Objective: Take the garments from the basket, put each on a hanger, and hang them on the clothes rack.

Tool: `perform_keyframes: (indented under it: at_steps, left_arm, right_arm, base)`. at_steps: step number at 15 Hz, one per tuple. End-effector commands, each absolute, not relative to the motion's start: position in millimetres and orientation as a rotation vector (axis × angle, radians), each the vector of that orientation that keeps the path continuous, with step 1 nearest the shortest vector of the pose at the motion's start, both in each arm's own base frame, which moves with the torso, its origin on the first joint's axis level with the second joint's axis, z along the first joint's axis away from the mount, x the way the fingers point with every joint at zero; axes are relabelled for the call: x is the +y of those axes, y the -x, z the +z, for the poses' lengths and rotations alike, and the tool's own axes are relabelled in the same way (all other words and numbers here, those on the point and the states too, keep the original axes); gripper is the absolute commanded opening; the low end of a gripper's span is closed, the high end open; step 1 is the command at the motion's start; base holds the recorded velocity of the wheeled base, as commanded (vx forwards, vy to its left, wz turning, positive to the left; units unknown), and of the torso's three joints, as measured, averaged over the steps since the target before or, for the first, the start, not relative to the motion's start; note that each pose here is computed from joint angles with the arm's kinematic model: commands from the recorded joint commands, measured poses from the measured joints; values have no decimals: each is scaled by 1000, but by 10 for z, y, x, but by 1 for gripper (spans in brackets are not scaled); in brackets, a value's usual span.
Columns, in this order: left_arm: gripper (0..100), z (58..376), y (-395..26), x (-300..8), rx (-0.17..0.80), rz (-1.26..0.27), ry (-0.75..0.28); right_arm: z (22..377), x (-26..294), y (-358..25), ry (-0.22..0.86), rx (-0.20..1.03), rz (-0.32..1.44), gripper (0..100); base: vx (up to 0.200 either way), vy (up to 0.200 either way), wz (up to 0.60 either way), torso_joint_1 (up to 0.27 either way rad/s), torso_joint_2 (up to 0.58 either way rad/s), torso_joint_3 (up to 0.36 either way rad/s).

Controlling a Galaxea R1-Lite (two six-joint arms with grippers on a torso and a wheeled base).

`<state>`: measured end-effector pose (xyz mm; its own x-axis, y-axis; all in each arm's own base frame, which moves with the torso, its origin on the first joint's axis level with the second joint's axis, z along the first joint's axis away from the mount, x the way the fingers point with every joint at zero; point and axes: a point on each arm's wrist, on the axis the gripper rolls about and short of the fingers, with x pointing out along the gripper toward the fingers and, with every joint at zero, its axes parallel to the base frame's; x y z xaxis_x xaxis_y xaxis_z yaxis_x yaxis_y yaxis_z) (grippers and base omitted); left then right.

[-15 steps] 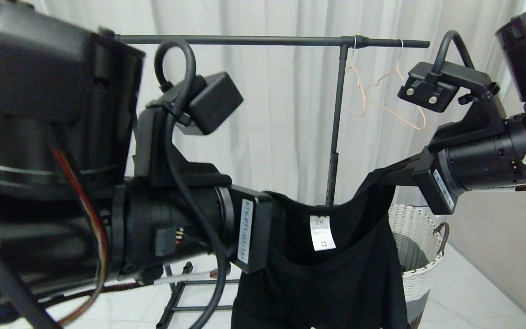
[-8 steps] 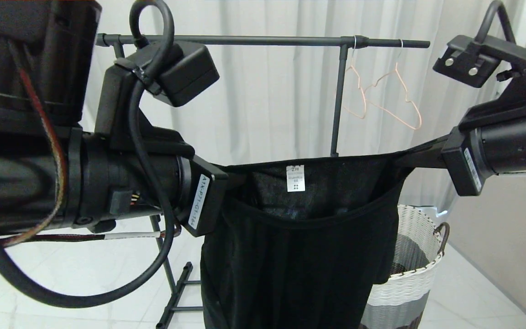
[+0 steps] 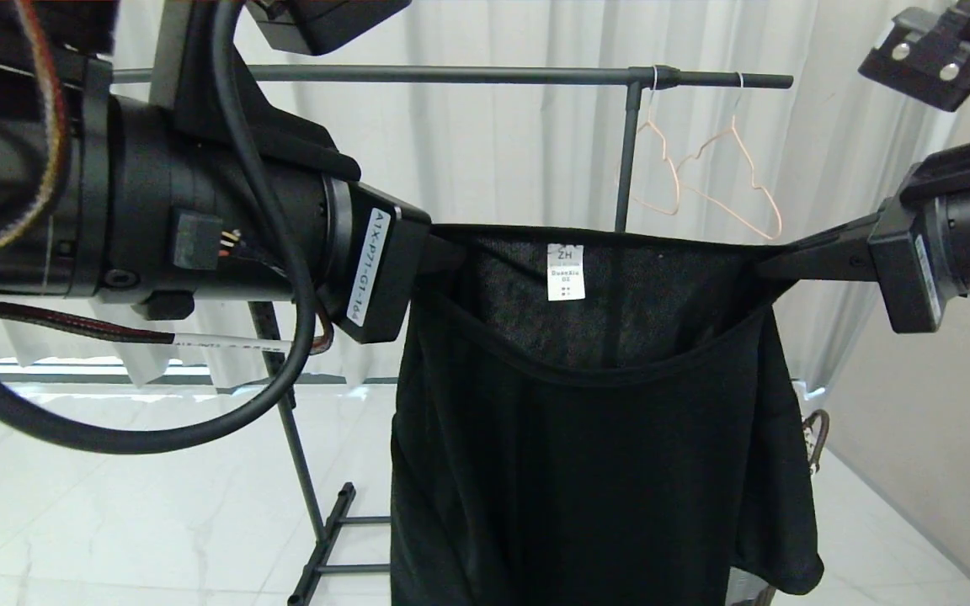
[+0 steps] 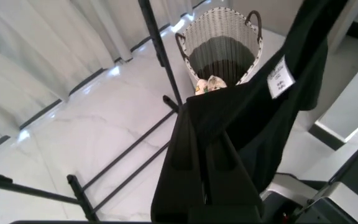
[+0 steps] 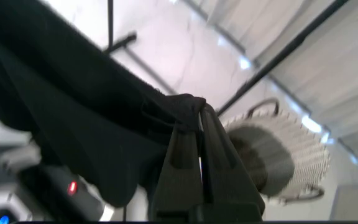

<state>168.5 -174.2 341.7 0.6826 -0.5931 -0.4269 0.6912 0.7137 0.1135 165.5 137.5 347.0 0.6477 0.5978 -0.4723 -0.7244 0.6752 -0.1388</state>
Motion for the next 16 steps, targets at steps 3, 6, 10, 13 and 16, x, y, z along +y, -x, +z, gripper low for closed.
perform_keyframes:
  at_steps: [3, 6, 10, 13, 16]
  left_arm:
    - [0, 3400, -1705, -1805, 379, -750, -278]
    - [0, 3397, -1710, -1974, 316, -883, -300]
    - [0, 3324, -1810, -2099, 310, -938, -350]
    - [0, 3356, -1789, -2081, 303, -938, -339]
    - [0, 3451, -1604, -1956, 360, -934, -222]
  right_arm:
    - [3522, 1200, -1420, 334, 442, 801, 0]
    - [3523, 1087, -1041, 346, 503, 993, 0]
    - [3474, 1189, -856, 381, 539, 1144, 0]
    - [3471, 1175, -860, 371, 545, 1128, 0]
    - [3506, 1208, -1137, 300, 499, 1014, 0]
  base:
    - [0, 0, 0, 0, 0, 0]
    - [0, 0, 0, 0, 0, 0]
    - [0, 0, 0, 0, 0, 0]
    - [0, 0, 0, 0, 0, 0]
    - [0, 0, 0, 0, 0, 0]
